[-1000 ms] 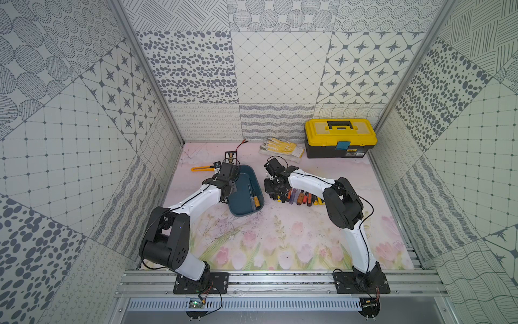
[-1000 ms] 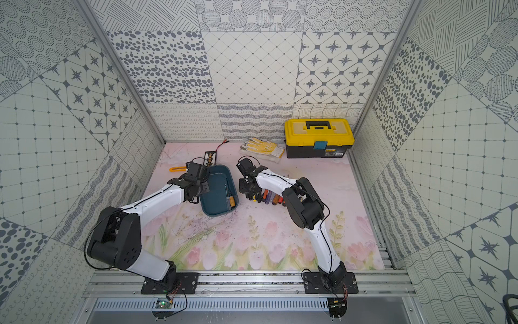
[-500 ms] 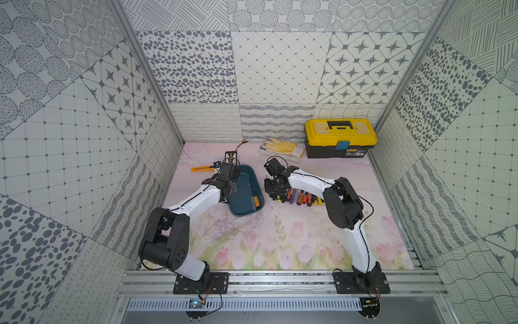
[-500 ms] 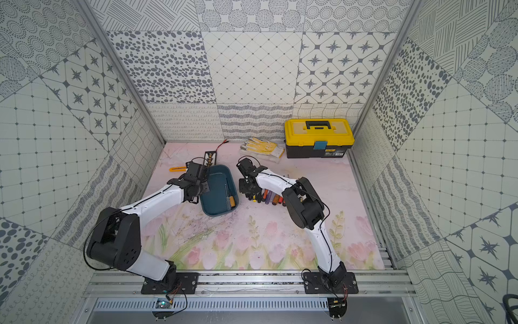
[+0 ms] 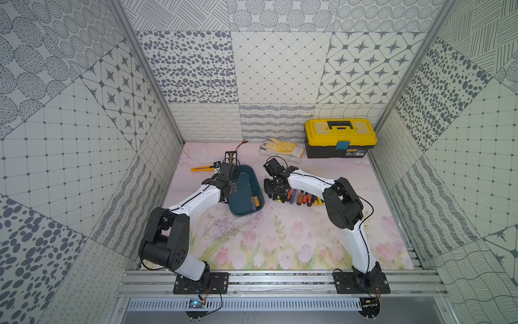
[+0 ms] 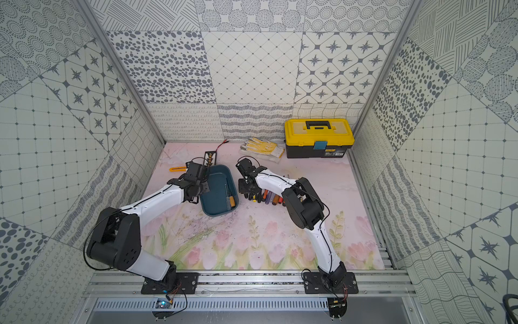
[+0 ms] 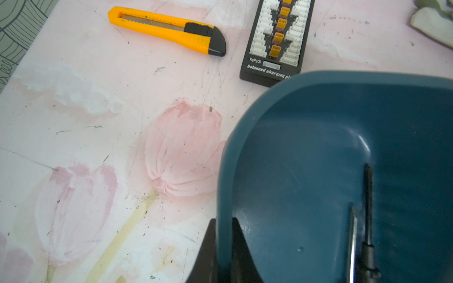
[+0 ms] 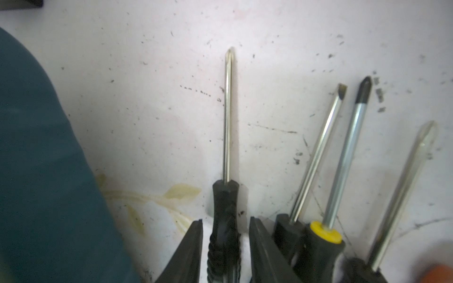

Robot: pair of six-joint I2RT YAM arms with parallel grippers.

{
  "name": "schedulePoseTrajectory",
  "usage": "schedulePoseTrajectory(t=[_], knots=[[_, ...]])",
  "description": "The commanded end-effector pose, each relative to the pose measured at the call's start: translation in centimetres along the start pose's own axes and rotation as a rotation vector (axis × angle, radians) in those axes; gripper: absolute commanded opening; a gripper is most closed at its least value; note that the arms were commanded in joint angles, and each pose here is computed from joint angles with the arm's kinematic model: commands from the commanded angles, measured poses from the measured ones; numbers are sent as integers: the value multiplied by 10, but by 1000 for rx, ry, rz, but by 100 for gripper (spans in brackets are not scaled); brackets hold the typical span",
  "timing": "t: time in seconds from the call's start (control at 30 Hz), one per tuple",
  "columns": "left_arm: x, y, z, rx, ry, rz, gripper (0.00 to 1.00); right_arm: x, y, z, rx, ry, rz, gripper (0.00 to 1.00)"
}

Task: Take out the screwdriver from the storage box
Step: Place the screwdriver at the center of the board.

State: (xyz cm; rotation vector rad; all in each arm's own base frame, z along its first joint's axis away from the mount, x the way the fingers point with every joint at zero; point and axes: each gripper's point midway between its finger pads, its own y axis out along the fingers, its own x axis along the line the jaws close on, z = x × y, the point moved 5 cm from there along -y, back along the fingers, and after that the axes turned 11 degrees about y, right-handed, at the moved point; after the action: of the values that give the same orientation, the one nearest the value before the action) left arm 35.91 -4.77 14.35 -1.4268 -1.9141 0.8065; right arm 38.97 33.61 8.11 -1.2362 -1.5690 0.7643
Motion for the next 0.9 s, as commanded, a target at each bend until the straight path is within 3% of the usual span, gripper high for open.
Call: schedulePoseTrajectory(t=[0.0, 0.27, 0.57, 0.87], knots=[[4, -2, -7, -28, -21, -11, 0, 1, -11, -3, -21, -7, 10, 39], [4, -3, -8, -30, -22, -6, 0, 9, -33, -9, -99, -37, -39, 53], [1, -1, -8, -24, -25, 9, 0, 28, -65, -13, -178, -171, -96, 69], [-2, 0, -10, -20, -26, 25, 0, 50, -116, -10, -297, -275, -198, 77]])
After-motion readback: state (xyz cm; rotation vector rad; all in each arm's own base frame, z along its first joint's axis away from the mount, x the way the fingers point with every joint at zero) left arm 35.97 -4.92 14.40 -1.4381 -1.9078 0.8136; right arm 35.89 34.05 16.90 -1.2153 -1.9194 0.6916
